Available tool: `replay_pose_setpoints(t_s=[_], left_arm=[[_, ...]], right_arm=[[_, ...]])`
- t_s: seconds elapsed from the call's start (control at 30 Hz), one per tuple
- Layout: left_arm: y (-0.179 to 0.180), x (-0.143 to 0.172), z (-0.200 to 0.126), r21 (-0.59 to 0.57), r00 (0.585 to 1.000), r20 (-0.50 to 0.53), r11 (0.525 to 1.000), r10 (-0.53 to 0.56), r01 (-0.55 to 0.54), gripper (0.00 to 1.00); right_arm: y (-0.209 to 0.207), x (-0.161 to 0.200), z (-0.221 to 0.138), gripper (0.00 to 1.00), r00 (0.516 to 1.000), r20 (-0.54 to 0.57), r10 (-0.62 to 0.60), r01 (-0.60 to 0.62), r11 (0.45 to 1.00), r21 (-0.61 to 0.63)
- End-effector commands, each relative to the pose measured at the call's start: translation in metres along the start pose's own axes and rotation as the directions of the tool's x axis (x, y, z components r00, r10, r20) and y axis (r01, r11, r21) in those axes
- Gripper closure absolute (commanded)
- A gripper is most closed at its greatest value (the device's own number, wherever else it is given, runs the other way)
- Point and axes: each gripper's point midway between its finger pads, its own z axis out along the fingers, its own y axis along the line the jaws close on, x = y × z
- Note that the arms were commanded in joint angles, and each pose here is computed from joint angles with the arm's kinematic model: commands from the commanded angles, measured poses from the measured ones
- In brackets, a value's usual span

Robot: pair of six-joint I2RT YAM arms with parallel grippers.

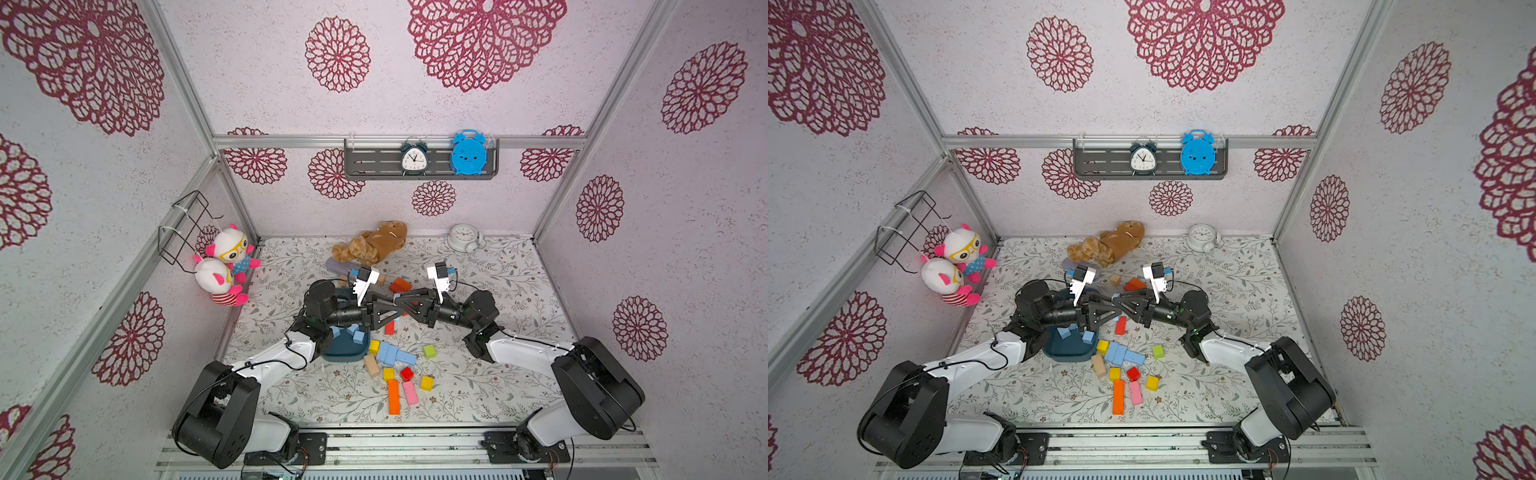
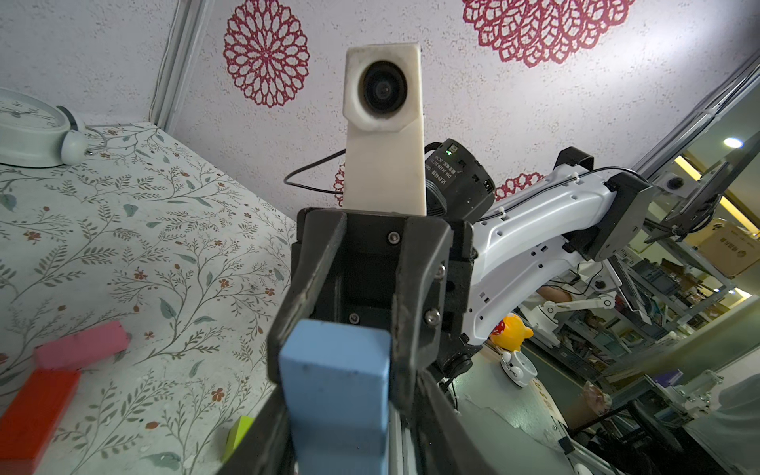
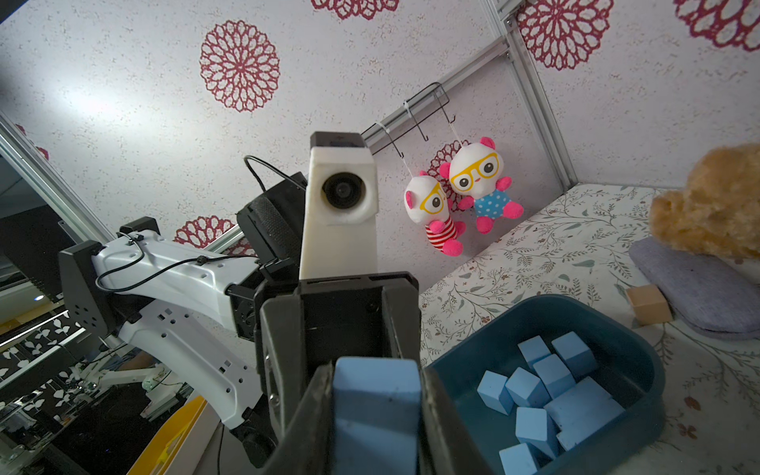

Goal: Pick out the blue building blocks
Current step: Place the building block in the storage box.

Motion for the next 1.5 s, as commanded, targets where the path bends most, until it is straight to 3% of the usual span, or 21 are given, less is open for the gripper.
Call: replay_pose_setpoints(t_s=[0.0, 0.03, 0.13, 0.2, 0.33, 0.73, 0.87, 0.93, 1.03, 1.13, 1.27, 1.47], left_arm=[[0.004, 0.003, 0.001, -0.030, 1.000, -0.009, 1.000, 0.008, -0.008, 0.73], [0.003, 0.003, 0.002, -0.027, 1.000, -0.010, 1.000, 0.009, -0.009, 0.70], [0.003, 0.003, 0.001, -0.026, 1.000, -0.011, 1.000, 0.008, -0.008, 0.44], [0.003, 0.004, 0.001, -0.027, 1.000, -0.013, 1.000, 0.010, -0.011, 0.38], [0.007, 0.008, 0.002, -0.039, 0.999, -0.031, 0.999, 0.016, -0.017, 0.40], [-0.001, 0.004, 0.003, 0.001, 0.999, -0.024, 1.000, 0.020, -0.020, 0.71], [0.016, 0.008, 0.004, -0.074, 0.999, -0.038, 0.997, -0.032, 0.029, 0.74], [0.034, 0.011, 0.004, -0.143, 0.995, -0.044, 0.986, -0.087, 0.080, 0.74], [0.063, 0.018, -0.003, -0.256, 0.984, -0.057, 0.955, -0.171, 0.151, 0.74], [0.095, 0.025, -0.020, -0.405, 0.968, -0.050, 0.891, -0.246, 0.206, 0.74], [0.141, 0.039, -0.061, -0.679, 0.932, -0.086, 0.706, -0.351, 0.203, 0.72], [0.168, 0.066, -0.098, -0.853, 0.895, -0.051, 0.486, -0.444, 0.192, 0.69]], right_arm=[[0.019, -0.031, -0.002, 0.71, 0.990, 0.119, -0.075, 0.078, 0.997, -0.021], [0.019, -0.030, -0.003, 0.73, 0.990, 0.124, -0.072, 0.076, 0.997, -0.023], [0.022, -0.030, -0.005, 0.76, 0.989, 0.135, -0.064, 0.071, 0.996, -0.045], [0.023, -0.030, -0.004, 0.76, 0.989, 0.134, -0.058, 0.065, 0.997, -0.050], [0.024, -0.029, -0.005, 0.76, 0.990, 0.129, -0.060, 0.068, 0.996, -0.058], [0.018, -0.022, -0.003, 0.72, 0.995, 0.086, -0.042, 0.046, 0.998, -0.044], [-0.002, -0.023, -0.013, 0.47, 0.990, 0.136, -0.041, 0.028, 0.995, 0.094], [-0.021, -0.024, -0.024, 0.43, 0.985, 0.166, -0.039, 0.002, 0.975, 0.223], [-0.048, -0.021, -0.047, 0.42, 0.979, 0.196, -0.056, -0.035, 0.901, 0.432], [-0.057, -0.013, -0.062, 0.42, 0.977, 0.202, -0.067, -0.053, 0.842, 0.537], [-0.055, 0.012, -0.053, 0.42, 0.986, 0.146, -0.080, -0.026, 0.792, 0.611], [-0.059, 0.036, -0.038, 0.43, 0.994, 0.091, -0.061, -0.014, 0.754, 0.657]])
